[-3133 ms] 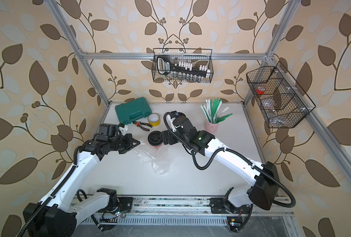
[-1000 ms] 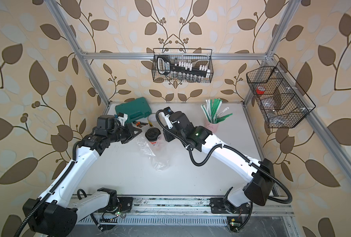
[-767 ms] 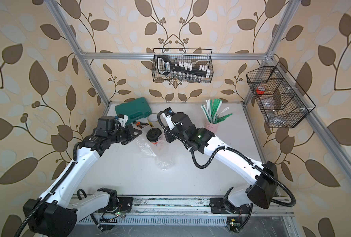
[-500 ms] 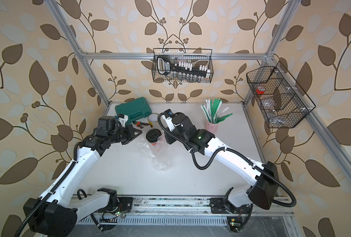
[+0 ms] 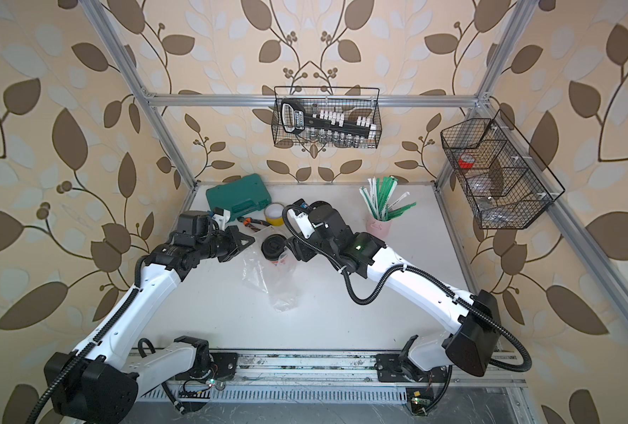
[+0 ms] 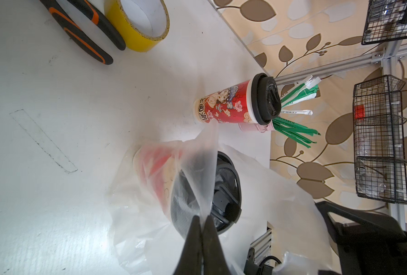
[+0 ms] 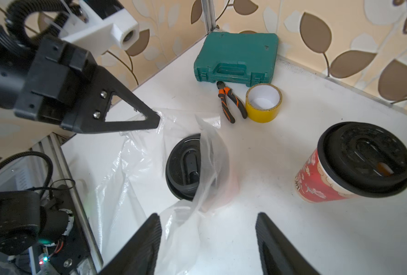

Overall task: Pack milk tea into plastic carrier bags
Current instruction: Adjust the plastic carrier bag at the center of the board.

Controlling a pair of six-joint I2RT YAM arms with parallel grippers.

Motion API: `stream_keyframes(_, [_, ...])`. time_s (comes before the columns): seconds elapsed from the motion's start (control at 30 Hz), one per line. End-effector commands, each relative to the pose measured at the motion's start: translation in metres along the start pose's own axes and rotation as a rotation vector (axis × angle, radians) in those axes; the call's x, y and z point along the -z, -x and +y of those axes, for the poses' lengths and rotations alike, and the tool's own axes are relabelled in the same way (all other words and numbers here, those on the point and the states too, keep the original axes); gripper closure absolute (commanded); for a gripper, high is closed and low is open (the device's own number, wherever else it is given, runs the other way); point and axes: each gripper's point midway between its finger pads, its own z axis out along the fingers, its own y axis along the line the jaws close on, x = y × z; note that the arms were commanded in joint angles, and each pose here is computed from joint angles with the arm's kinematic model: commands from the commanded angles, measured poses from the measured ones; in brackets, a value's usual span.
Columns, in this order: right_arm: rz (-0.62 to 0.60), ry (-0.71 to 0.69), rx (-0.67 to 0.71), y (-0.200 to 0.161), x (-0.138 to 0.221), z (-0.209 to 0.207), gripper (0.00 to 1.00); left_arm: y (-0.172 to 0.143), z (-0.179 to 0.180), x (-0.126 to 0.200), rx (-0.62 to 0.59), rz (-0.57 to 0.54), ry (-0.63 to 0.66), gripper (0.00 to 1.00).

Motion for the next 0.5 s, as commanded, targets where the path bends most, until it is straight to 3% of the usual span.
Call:
stream_keyframes(0.0, [-0.091,-0.086,-0.055,0.024,0.028,-0.03,0.14,0.004,-0.01,0.005,-0.031,-0.019,-0.017,1.0])
stream_keyframes(0.1, [-0.115,-0.235,-0.153,0.023,0.033,-0.084,0.01,0.003,-0.009,0.005,-0.031,-0.018,-0.016,1.0])
stream_keyframes(0.23, [-0.071,-0.327,-0.227,0.011,0.015,-0.131,0.01,0.003,-0.011,0.006,-0.032,-0.017,-0.02,1.0])
stream_keyframes(0.47, [-0.025,-0.309,-0.233,0.006,-0.032,-0.148,0.01,0.003,-0.012,0.006,-0.022,-0.005,-0.014,1.0])
